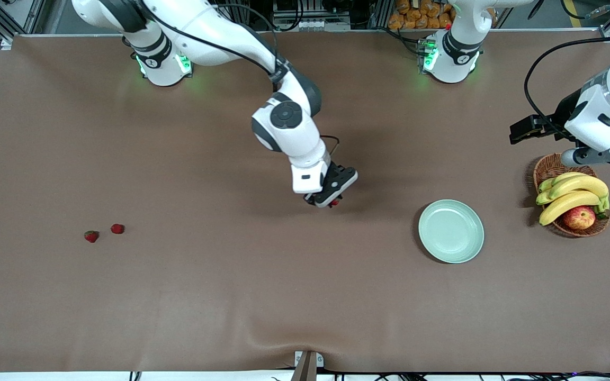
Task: Collect all strawberries into plate
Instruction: 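Carry the strawberry with the right gripper toward the table middle, then set the strawberry down with the right gripper while the left gripper approaches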
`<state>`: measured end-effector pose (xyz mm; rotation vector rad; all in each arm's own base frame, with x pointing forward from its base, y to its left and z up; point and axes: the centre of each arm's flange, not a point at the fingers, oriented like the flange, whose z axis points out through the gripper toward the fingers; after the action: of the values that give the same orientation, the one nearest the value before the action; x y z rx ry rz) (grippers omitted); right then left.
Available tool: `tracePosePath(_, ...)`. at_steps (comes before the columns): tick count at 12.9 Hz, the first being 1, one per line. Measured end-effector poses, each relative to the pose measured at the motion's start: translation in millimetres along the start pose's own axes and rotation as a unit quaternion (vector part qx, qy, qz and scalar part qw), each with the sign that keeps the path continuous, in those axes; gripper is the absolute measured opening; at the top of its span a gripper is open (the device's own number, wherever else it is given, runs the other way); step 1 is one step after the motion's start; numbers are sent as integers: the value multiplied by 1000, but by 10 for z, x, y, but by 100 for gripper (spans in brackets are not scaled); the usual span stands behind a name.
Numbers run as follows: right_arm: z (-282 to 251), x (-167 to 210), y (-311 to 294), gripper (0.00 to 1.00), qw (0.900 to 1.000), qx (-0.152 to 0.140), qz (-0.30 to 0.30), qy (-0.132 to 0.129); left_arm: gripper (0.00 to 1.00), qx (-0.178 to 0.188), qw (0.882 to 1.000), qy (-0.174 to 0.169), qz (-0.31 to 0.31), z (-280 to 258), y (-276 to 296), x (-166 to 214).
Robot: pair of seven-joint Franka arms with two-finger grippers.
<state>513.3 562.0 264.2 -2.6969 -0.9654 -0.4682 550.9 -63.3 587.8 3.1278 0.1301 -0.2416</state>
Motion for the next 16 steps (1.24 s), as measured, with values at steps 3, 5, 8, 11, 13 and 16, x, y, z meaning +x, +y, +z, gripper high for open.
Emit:
tracePosePath(3,340,-94,-264,36,1000,9,-15,8,100,0,1000,0,0,2,2,1)
tracePosePath(5,578,-190,-317,36,1000,11,-19,15,100,0,1000,-1,0,6,4,3)
tracePosePath(8,717,-236,-283,38,1000,9,-18,15,100,0,1000,-1,0,7,4,4)
tracePosePath(11,587,-98,-253,70,999,2,-20,30,100,0,1000,-1,0,8,3,5)
tracePosePath(13,370,66,-145,96,999,-13,-20,33,100,0,1000,-1,1,10,6,5)
tracePosePath(16,-173,320,187,100,999,-50,-8,2,100,0,1000,-2,3,31,30,17)
